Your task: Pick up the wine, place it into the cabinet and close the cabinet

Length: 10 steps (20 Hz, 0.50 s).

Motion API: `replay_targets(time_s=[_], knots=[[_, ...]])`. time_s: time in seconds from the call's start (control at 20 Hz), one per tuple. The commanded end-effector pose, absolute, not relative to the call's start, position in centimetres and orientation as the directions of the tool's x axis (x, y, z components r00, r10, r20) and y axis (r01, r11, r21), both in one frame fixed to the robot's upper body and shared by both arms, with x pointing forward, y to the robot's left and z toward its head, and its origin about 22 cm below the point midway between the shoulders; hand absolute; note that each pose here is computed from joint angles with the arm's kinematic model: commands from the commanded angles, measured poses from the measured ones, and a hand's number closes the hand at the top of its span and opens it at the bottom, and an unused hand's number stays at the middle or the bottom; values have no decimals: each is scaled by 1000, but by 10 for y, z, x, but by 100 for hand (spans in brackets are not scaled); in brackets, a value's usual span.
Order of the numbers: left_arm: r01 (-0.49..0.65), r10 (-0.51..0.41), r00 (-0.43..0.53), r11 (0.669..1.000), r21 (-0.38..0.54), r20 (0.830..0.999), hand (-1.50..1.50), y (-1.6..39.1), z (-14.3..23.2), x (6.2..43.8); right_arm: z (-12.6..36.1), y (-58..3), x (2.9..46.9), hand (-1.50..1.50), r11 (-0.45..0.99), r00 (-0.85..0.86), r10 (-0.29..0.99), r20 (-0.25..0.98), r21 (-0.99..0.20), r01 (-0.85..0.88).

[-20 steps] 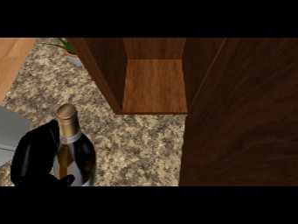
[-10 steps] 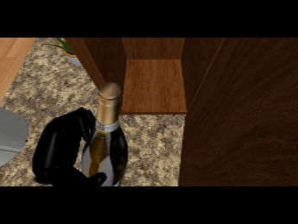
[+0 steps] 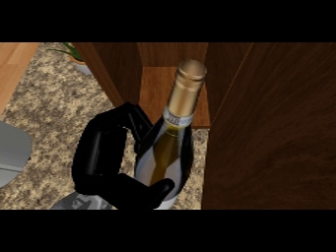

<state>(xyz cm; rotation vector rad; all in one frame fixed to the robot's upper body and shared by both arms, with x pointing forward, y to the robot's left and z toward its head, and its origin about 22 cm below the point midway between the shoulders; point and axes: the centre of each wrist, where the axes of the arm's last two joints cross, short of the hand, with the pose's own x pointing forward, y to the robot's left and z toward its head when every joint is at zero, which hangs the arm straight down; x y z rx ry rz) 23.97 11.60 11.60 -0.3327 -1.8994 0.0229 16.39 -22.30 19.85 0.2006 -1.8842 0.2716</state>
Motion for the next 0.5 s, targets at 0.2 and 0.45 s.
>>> replay_targets(time_s=[0.2,0.45], knots=[[179,193,-326,974,-140,925,150,76,124,265,212,-230,132,-150,949,-352,-40,935,-76,-307],[133,182,-322,980,-146,929,150,49,136,267,205,-231,148,-150,952,-357,-39,933,-74,-297]])
